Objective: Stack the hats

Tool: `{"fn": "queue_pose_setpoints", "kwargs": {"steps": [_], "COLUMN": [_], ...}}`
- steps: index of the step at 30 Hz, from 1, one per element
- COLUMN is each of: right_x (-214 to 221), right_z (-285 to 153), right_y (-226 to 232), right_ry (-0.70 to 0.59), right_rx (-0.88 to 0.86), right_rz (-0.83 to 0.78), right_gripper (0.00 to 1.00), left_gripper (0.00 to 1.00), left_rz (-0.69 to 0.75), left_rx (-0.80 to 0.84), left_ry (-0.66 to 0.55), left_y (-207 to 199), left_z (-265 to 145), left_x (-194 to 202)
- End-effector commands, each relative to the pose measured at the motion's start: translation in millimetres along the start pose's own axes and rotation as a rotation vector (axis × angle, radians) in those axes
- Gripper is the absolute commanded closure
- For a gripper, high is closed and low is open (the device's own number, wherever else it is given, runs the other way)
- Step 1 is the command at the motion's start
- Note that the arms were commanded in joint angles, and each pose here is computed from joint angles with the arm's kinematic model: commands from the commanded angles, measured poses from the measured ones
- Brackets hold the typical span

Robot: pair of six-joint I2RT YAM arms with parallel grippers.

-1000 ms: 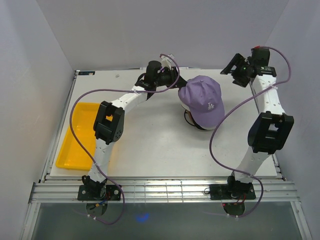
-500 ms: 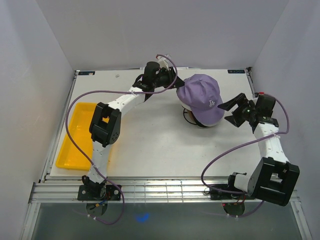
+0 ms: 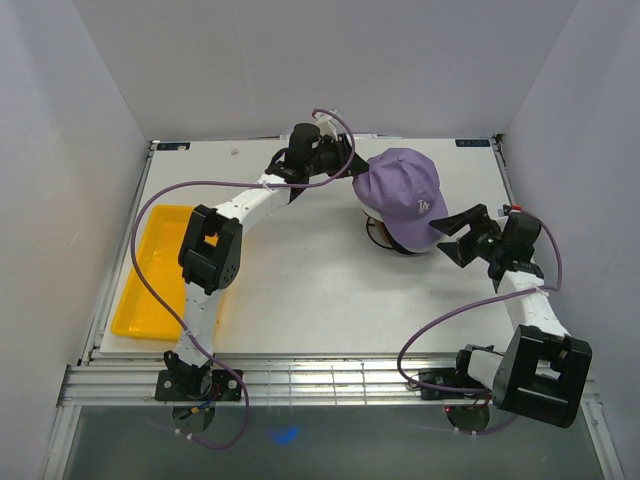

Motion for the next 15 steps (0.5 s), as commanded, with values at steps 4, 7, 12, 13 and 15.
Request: {"fn": "queue_pose_setpoints", "kwargs": {"steps": [4, 7, 12, 13, 15], "right_x": [-11.2, -12.1, -10.9, -10.6, -9.5], "right_z": [2.5, 4.7, 5.5, 5.8, 7.0], "right_y": [11.0, 11.0, 9.2, 7.9, 5.4], "right_ry": [-0.082, -0.088, -0.105, -0.106, -0.108], "right_rx": [-0.103, -0.119, -0.122, -0.119, -0.111], "right_rz": [-0.017, -0.008, 0.014, 0.019, 0.028], "right_gripper": [0.20, 0.24, 0.36, 0.38, 0.45], "left_gripper": [0.72, 0.72, 0.72, 0.72, 0.72], "left_rz": [0.027, 0.033, 0.039, 0.039, 0.041], "left_rx": [-0.059, -0.061, -0.066, -0.068, -0.070], "left_ry": [-0.029, -0.029, -0.030, -0.028, -0.024], "left_y": [-9.5, -10.5, -10.7, -10.4, -9.6], "left_z": [-18.5, -19.8, -20.4, -20.5, -20.6], "left_x": [-13.2, -13.7, -14.4, -14.1, -13.3]}}
Point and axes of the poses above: each gripper's point midway between its finger pads, its own z axis out along the fingers, its own y axis along the line the jaws close on, x = y × z, the point moved 9 cm from there along -z, back along the fingers, and after that the axes turned 12 degrees about -z, right-handed, at the moved point
